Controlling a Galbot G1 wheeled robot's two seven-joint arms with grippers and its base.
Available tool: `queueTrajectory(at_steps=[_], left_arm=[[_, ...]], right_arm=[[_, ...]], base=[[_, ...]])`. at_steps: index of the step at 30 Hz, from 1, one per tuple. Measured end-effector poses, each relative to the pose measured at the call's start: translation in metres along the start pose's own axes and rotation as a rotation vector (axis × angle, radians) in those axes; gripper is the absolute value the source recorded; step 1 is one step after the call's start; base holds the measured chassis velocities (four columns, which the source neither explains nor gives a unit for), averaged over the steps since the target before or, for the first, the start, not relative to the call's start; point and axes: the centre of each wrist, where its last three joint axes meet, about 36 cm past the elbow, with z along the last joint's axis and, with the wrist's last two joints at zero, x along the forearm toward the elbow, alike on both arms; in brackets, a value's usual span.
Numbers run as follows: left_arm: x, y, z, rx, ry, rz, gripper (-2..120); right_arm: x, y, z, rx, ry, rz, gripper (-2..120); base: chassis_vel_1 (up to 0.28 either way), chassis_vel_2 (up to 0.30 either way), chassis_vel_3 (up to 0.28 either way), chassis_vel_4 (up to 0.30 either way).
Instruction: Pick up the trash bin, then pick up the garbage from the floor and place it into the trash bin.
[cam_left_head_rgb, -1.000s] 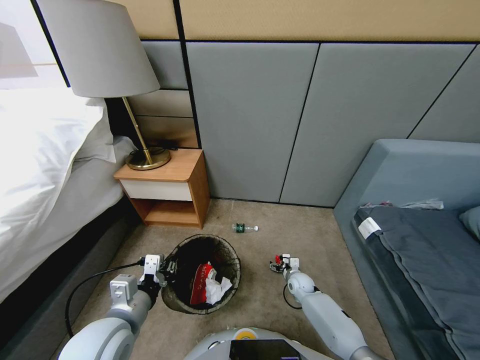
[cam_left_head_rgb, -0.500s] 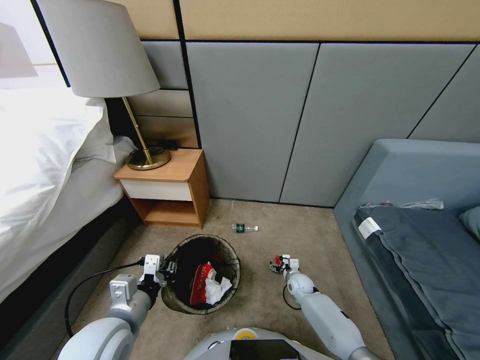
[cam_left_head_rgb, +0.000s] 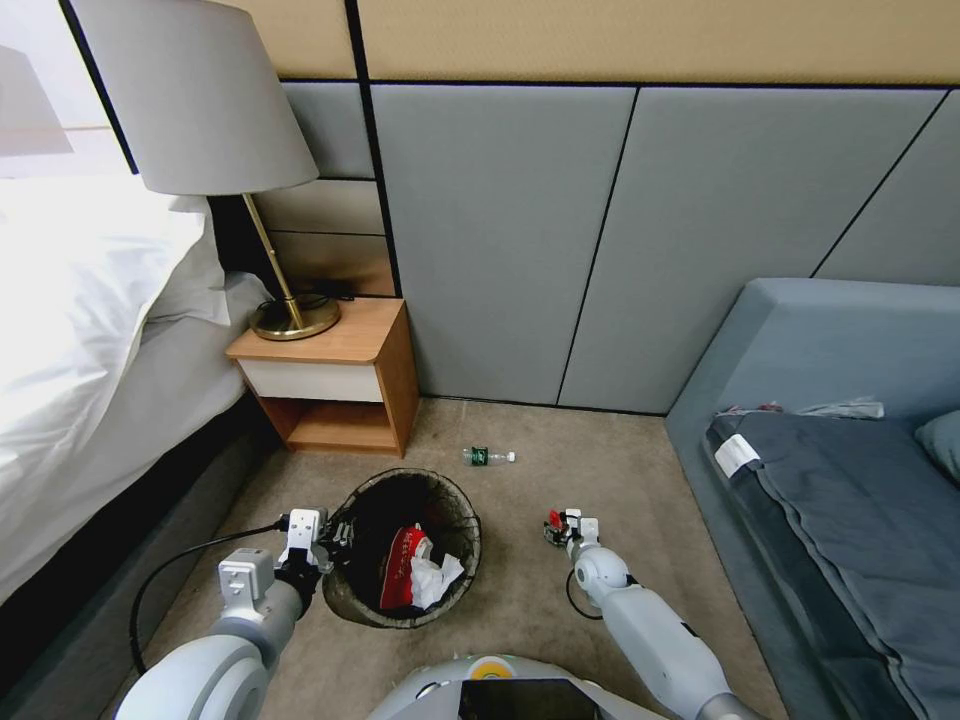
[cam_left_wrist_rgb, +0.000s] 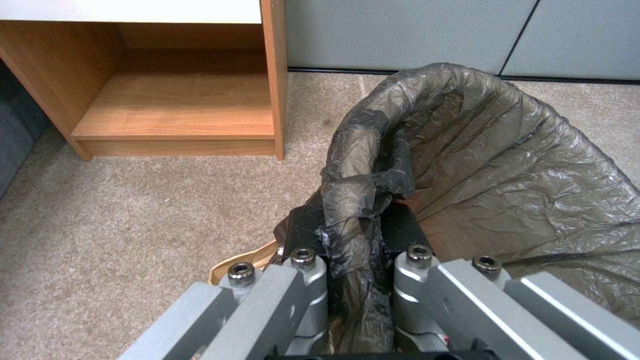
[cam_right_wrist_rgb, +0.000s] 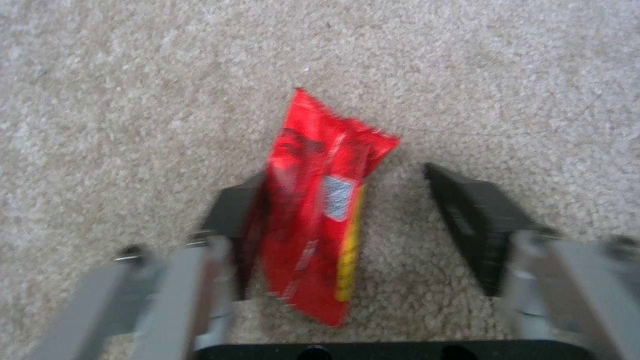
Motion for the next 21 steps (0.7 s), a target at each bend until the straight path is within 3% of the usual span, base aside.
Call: queueTrajectory(at_steps=[6, 8, 13, 21], left_arm=[[0.0, 0.0, 0.0, 0.0, 0.0, 0.0, 6], [-0.0001, -0.0001, -0.0001, 0.001, -0.001, 0.0, 6], [-0.0004, -0.0006, -0.0002, 0.003, -0.002, 0.002, 6], [-0.0004, -0.0006, -0.0002, 0.005, -0.003, 0.002, 6]], right_arm=[[-0.0004, -0.001, 0.0, 0.0, 0.0, 0.003, 32], [-0.0003, -0.002, -0.0003, 0.001, 0.0, 0.003, 17], [-0.0006, -0.0025, 0.0007, 0.001, 0.0, 0.001, 1], [0.0043, 0.0013, 0.0024, 0.005, -0.005, -0.012, 0]], base=[[0.0, 0.0, 0.0, 0.0], [0.0, 0.0, 0.0, 0.0], [0.0, 0.0, 0.0, 0.0], [0.0, 0.0, 0.0, 0.0]])
